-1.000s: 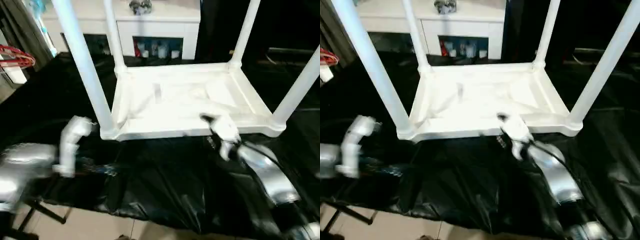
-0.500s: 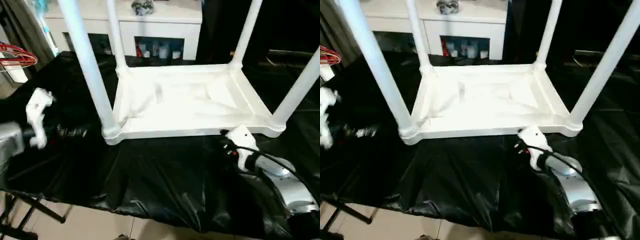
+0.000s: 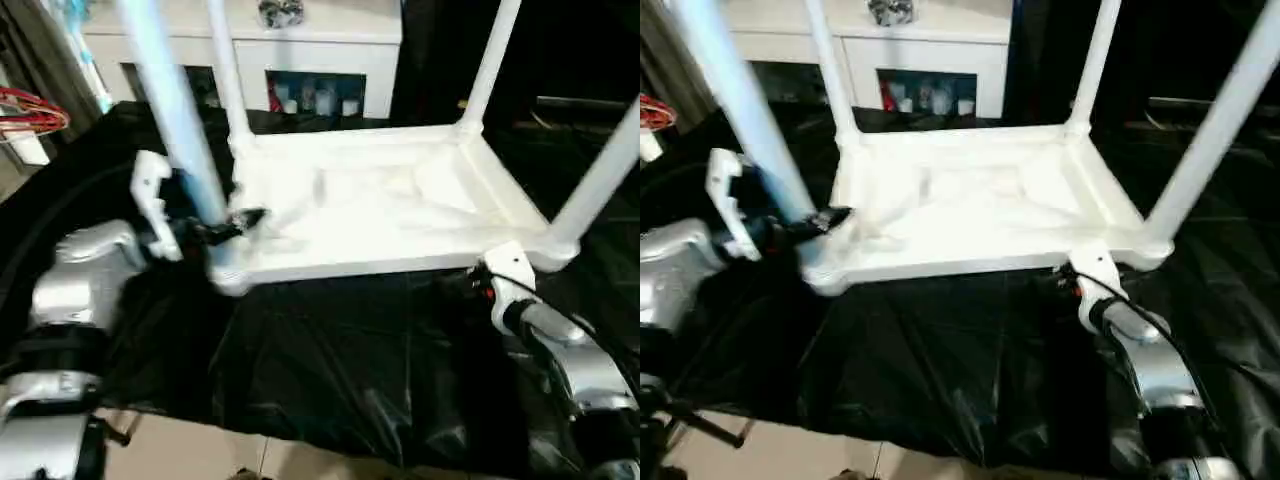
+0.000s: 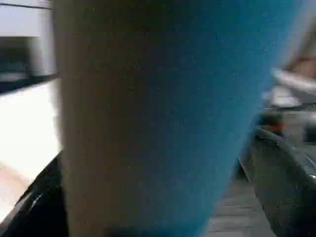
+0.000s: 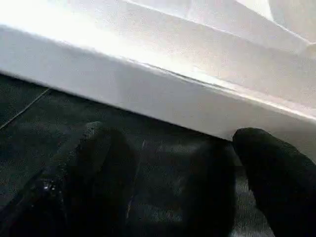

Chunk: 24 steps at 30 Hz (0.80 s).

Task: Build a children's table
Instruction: Rotate table base

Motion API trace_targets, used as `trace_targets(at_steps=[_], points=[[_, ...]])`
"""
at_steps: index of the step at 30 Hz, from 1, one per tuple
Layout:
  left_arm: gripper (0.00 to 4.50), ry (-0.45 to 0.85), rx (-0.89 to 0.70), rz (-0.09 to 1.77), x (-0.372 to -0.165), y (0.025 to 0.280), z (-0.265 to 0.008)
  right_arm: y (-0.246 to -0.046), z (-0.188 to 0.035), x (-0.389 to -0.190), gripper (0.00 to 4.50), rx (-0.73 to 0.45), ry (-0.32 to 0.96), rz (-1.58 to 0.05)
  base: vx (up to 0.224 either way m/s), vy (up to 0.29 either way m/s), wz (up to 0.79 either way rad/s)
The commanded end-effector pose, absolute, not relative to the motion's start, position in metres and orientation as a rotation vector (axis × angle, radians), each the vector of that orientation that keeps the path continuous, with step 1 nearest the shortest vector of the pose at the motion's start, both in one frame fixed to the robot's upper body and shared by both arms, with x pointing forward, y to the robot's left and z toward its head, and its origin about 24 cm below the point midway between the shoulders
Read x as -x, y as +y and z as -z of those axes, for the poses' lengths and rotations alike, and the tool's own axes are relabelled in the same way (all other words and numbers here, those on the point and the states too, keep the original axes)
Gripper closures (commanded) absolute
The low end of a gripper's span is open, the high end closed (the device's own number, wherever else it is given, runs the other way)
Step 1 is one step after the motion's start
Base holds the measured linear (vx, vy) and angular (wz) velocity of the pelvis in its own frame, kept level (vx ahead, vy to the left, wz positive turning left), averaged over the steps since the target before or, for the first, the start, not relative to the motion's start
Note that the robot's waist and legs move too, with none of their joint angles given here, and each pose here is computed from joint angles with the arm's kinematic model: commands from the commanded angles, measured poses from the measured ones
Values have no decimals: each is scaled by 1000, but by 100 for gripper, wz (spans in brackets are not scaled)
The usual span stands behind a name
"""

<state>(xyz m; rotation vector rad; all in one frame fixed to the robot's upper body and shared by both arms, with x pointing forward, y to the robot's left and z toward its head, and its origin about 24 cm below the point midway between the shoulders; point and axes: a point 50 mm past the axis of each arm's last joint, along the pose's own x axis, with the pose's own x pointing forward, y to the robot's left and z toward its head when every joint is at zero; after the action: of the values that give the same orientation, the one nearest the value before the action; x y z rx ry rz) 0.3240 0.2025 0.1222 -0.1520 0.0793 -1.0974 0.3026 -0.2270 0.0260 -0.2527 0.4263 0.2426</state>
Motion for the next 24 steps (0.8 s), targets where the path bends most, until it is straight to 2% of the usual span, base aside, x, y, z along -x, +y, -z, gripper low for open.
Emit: trace_targets(at_steps=[1,7,11,15,18,23,24], points=[[0,92,180,1263,-312,191,-127,-225,-28,-307,3,245,407,-239,0,0,0],[0,117,249,1387,-295,186,-129,-214,-30,-312,3,232,380,-288,0,0,0],[0,149,333,1543,-269,172,-136,-199,-33,-317,3,237,337,-370,0,0,0],[0,138,376,1589,-262,164,-140,-188,-34,-317,3,234,320,-453,0,0,0],[0,123,429,1633,-255,153,-142,-168,-33,-315,3,203,305,-605,0,0,0],[0,121,459,1658,-253,146,-143,-149,-31,-313,3,179,297,-717,0,0,0],[0,114,470,1677,-253,142,-144,-140,-30,-313,3,170,292,-763,0,0,0]])
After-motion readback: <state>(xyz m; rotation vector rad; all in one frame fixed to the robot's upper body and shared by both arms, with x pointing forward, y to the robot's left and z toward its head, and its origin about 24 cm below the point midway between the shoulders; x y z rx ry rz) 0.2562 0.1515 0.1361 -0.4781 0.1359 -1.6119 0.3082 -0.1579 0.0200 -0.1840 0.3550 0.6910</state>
